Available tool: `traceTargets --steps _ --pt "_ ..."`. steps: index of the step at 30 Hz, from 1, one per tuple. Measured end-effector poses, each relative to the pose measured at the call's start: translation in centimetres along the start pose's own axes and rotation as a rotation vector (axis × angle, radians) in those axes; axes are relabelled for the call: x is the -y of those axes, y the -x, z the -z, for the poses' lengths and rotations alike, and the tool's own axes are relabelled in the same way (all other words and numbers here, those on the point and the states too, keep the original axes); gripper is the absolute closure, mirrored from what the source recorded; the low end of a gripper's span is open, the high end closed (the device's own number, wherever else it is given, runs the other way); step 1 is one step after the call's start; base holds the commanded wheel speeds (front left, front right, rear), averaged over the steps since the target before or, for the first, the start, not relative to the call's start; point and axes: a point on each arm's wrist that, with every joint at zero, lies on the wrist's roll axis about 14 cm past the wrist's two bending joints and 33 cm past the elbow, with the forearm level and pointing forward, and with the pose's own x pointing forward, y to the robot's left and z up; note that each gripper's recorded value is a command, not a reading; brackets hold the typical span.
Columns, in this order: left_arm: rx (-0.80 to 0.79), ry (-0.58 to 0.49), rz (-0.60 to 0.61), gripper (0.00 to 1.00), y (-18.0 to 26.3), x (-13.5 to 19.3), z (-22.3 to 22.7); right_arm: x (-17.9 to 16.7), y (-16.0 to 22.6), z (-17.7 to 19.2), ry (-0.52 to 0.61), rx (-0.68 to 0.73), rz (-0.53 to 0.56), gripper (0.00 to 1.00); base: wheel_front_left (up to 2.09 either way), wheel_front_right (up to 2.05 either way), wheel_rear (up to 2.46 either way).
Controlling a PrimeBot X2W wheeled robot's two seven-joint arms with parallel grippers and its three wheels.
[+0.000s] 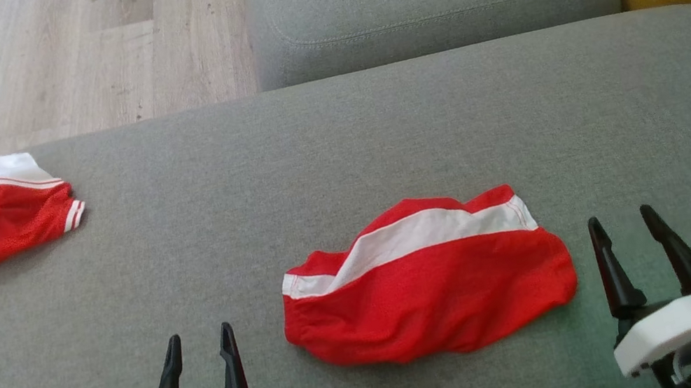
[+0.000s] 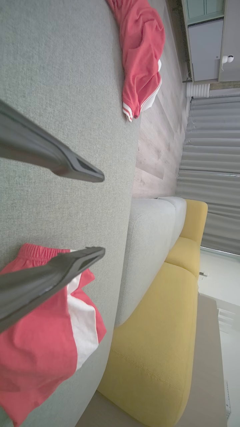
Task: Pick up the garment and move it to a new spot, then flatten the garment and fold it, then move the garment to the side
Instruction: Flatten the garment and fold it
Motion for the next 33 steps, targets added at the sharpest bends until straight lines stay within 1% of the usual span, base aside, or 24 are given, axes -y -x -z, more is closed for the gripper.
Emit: traceTargets --steps 16,19,27,33 --pt "-0.015 -0.003 0.0 0.0 -0.1 -0.2 0.3 -0.5 -0.1 0.7 -0.011 -0.032 -0.013 0.0 0.0 0.0 0.0" --pt "-0.047 -0.011 0.012 0.0 -0.4 0.0 0.7 -0.5 -0.2 0.9 -0.012 -0.038 -0.012 0.0 0.0 0.0 0.0" --pt "-0.165 -0.024 0.136 0.0 -3.7 2.4 0.6 -0.1 -1.0 1.3 0.006 -0.065 -0.005 0.0 0.0 0.0 0.0" --pt "-0.293 0.03 0.164 0.0 -6.4 3.1 1.5 -0.2 -2.8 1.1 0.022 -0.068 -0.018 0.0 0.0 0.0 0.0"
